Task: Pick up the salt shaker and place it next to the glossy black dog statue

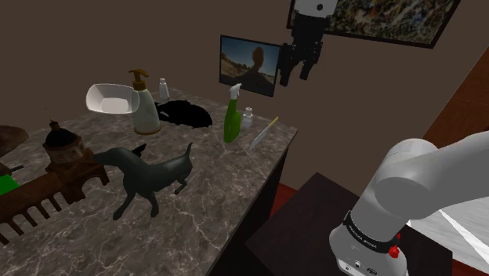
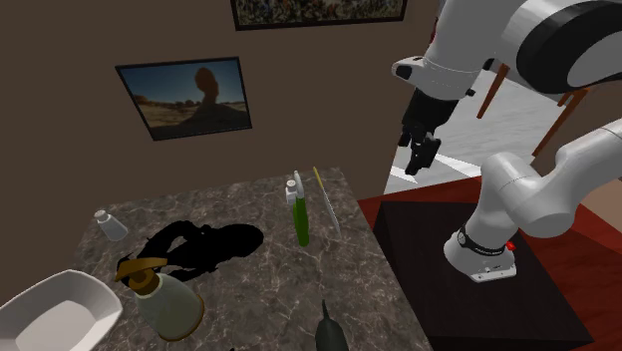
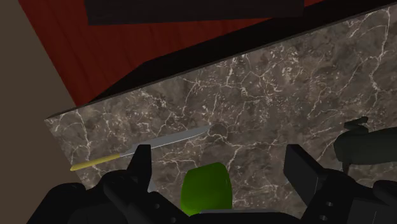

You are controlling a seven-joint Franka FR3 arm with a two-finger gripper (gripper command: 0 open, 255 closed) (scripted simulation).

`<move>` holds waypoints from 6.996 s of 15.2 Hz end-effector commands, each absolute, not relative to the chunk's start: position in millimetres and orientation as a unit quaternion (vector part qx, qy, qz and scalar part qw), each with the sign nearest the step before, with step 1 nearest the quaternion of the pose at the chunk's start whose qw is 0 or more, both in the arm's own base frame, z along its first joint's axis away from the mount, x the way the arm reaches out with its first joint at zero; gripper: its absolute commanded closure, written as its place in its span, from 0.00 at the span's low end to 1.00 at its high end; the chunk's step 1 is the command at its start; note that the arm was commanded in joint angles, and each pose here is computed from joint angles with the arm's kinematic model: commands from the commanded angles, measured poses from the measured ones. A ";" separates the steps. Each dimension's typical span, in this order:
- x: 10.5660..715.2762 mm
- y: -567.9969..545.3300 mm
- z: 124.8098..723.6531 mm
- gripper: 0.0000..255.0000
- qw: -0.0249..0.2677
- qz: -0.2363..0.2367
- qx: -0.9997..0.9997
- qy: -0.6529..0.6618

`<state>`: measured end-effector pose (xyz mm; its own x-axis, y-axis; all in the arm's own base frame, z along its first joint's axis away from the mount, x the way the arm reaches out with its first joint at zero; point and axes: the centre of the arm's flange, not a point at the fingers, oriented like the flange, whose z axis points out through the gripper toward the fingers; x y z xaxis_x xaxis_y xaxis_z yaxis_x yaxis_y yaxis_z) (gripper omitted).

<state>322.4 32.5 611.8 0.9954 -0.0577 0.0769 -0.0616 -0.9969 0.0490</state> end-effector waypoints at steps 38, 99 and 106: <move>614.3 -130.9 369.8 0.00 -0.006 -0.006 1.000 0.011; 614.4 -130.9 602.2 1.00 -0.006 -0.006 1.000 0.011; 614.4 -130.9 639.2 1.00 -0.006 -0.006 1.000 0.011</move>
